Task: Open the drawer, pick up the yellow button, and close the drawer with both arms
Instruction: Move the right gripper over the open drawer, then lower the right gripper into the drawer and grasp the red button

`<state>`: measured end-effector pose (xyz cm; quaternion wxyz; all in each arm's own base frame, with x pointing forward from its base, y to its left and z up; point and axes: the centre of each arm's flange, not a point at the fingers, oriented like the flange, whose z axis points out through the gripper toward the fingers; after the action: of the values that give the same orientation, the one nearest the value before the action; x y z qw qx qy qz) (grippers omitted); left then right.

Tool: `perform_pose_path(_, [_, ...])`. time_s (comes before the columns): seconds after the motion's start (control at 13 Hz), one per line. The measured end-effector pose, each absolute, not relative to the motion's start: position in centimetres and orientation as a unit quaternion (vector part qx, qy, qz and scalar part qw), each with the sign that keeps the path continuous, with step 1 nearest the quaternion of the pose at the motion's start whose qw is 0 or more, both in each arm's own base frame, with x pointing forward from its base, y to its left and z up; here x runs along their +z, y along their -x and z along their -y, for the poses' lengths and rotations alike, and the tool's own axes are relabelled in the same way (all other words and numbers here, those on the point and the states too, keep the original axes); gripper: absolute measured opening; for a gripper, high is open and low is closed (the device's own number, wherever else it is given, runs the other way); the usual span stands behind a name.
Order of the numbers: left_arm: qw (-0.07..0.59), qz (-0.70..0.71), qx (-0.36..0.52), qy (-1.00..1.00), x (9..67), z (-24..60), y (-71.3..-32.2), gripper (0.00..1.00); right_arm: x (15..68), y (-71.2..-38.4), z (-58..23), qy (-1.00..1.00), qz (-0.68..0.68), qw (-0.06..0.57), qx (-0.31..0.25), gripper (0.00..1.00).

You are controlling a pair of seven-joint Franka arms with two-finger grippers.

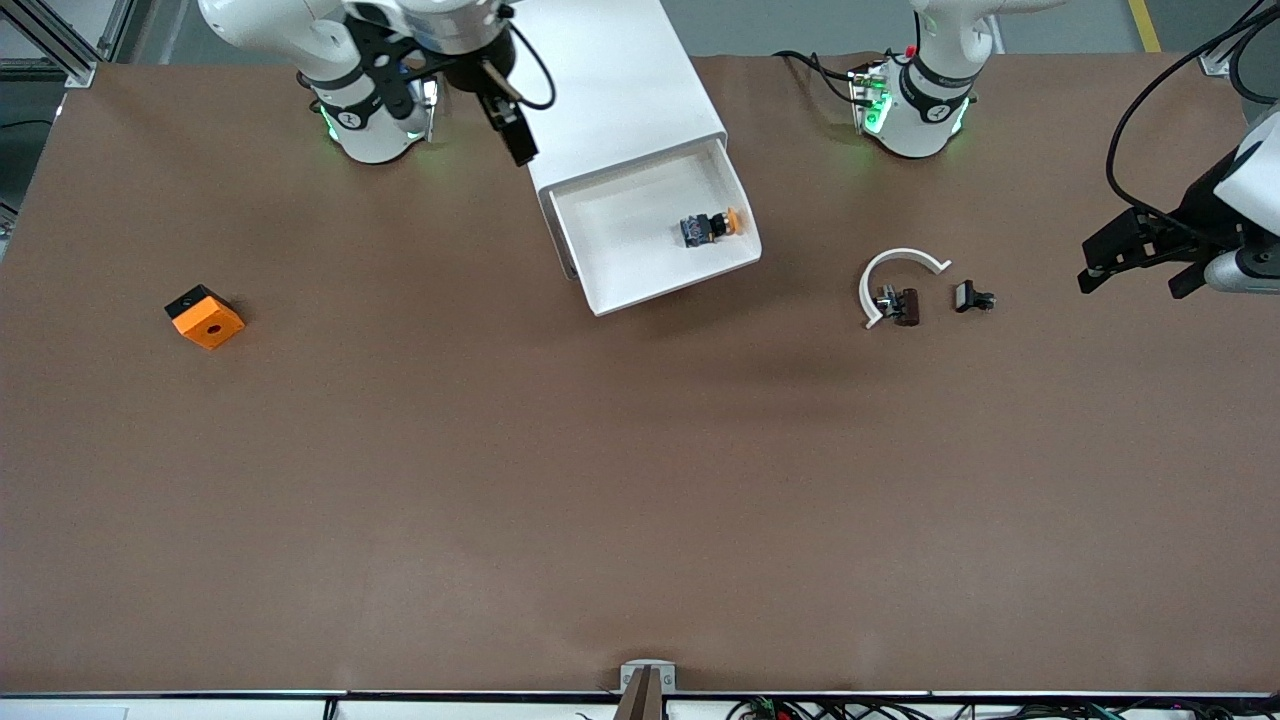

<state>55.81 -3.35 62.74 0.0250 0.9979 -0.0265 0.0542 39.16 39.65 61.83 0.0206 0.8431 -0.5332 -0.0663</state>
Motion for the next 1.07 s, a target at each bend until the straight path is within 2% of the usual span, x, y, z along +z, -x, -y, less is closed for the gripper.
perform_pose_path(0.46, [0.025, 0.025, 0.055, -0.998, 62.8, 3.2, -55.8, 1.0, 54.6, -38.9, -48.3, -0.811, 0.579, 0.014, -0.081, 1.0])
perform_pose_path(0.69, [0.025, 0.025, 0.056, -0.998, 63.0, 3.2, -55.8, 1.0, 50.1, -39.9, -52.6, -0.799, 0.596, 0.013, -0.081, 1.0])
perform_pose_path(1.07, [0.025, 0.025, 0.058, -0.998, 63.1, 3.2, -55.9, 1.0, 47.6, -41.1, -55.5, -0.789, 0.608, 0.016, -0.083, 1.0])
